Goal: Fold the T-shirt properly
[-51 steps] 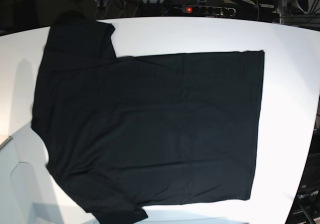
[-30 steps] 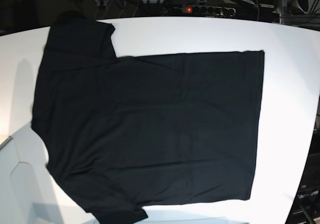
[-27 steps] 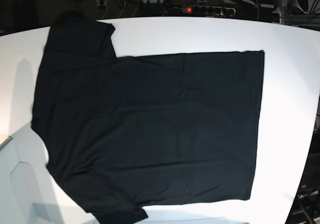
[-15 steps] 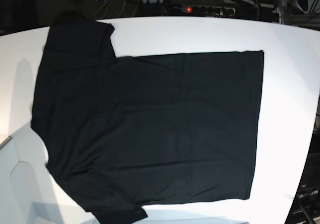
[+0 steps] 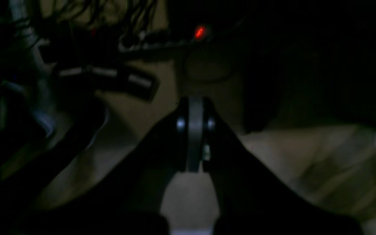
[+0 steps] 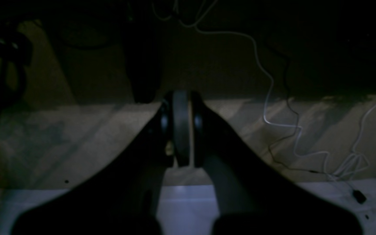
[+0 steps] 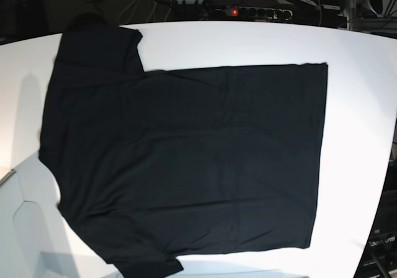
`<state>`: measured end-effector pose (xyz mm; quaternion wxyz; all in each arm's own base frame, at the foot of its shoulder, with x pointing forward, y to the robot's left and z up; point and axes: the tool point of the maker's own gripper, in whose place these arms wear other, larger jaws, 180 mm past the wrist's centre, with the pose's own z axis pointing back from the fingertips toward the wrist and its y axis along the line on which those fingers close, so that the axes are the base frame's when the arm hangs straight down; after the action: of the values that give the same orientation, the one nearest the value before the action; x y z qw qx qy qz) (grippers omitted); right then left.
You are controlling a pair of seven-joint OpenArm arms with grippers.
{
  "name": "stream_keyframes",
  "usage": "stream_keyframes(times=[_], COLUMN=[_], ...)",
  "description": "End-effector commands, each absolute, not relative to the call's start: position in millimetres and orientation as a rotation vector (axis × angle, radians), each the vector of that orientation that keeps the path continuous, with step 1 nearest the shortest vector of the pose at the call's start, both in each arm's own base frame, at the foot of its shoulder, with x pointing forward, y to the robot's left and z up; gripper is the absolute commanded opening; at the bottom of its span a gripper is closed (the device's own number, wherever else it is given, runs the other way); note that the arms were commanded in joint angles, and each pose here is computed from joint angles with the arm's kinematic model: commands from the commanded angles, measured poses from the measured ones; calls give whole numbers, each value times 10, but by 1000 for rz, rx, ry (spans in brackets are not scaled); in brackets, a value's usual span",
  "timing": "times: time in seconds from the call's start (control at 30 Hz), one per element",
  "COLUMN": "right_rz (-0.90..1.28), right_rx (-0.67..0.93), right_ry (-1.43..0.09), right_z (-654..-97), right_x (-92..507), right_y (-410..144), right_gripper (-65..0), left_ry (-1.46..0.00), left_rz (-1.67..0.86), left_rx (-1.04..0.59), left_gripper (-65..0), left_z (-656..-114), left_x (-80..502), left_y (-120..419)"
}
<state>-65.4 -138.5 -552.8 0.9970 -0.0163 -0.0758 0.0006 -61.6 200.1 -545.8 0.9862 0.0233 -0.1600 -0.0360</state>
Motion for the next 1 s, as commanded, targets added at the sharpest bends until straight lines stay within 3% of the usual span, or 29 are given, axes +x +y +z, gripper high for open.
stream_keyframes(times=[0.0, 0.27, 0.5, 0.73, 0.83, 0.9, 0.97], right_rz=[7, 17, 36, 36, 32, 32, 30], right_rx=[-33, -40, -41, -42, -64, -72, -80], right_ry=[-156, -341, -536, -580, -677, -741, -798], right_z=[-5426, -4692, -3959, -3913, -3818, -3751, -3692], right_x=[-694, -317, 141, 271, 453, 595, 737], right_y=[-1400, -1418, -1410, -1412, -1486, -1509, -1532], right_gripper=[-650, -650, -650, -650, -650, -650, -614], left_ry=[-320, -414, -635, -816, -866, -910, -946], left_rz=[-77, -68, 15, 34, 35, 92, 163], left_rx=[62, -4, 97, 163, 168, 159, 138], left_gripper=[-650, -650, -650, -650, -648, -615, -529], left_z=[-5356, -4758, -3919, -3387, -3312, -3278, -3234], left_x=[-709, -574, -72, 398, 546, 670, 767], left_y=[2125, 2175, 2413, 2534, 2552, 2603, 2670])
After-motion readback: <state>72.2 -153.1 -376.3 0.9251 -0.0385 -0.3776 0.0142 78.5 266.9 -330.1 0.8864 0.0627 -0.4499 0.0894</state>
